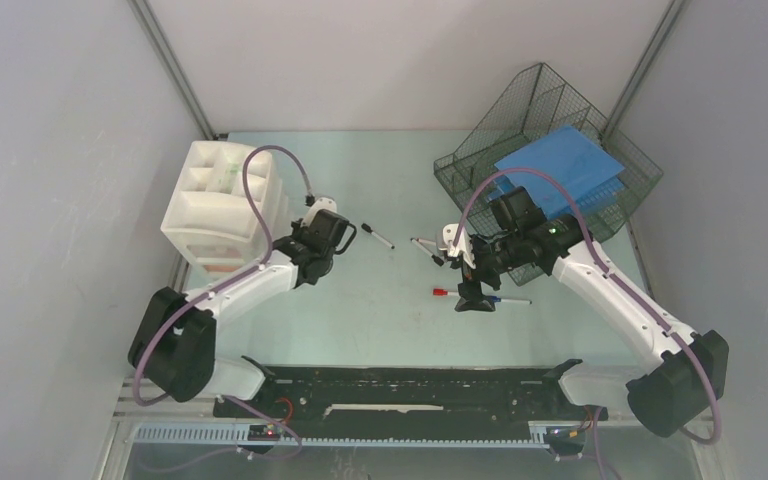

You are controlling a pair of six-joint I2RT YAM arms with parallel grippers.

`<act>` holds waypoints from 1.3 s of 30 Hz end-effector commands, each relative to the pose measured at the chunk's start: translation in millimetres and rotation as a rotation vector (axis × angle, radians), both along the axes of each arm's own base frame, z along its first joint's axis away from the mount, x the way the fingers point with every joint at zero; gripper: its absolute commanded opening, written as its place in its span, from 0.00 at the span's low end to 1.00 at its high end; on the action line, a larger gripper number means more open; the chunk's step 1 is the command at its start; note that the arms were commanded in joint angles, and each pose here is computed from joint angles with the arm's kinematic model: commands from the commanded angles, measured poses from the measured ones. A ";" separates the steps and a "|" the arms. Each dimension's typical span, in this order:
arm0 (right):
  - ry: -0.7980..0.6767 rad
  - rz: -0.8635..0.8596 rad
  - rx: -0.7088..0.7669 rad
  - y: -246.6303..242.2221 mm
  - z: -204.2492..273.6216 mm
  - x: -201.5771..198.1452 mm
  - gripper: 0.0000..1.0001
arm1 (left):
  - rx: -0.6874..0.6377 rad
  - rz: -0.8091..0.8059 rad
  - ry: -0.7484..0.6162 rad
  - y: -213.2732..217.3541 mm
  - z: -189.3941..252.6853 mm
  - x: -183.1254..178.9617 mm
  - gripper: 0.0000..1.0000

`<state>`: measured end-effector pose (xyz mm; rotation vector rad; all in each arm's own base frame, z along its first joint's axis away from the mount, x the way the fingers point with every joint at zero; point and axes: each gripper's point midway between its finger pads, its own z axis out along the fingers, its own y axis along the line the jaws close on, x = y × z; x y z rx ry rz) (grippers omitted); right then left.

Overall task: Organize the desk
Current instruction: Place the stationery in the drawer.

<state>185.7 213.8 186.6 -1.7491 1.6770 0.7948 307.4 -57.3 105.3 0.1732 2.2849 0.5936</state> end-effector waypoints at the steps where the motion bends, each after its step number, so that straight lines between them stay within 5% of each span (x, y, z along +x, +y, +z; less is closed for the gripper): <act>1: -0.005 0.014 -0.006 0.4 -0.7 -1.5 1.00 | 0.031 0.027 -0.048 2.7 15.0 12.7 0.00; 39: 0.002 0.017 -0.013 0.3 -2.8 -2.0 1.00 | 0.121 0.087 -0.013 13.4 0.9 15.7 0.08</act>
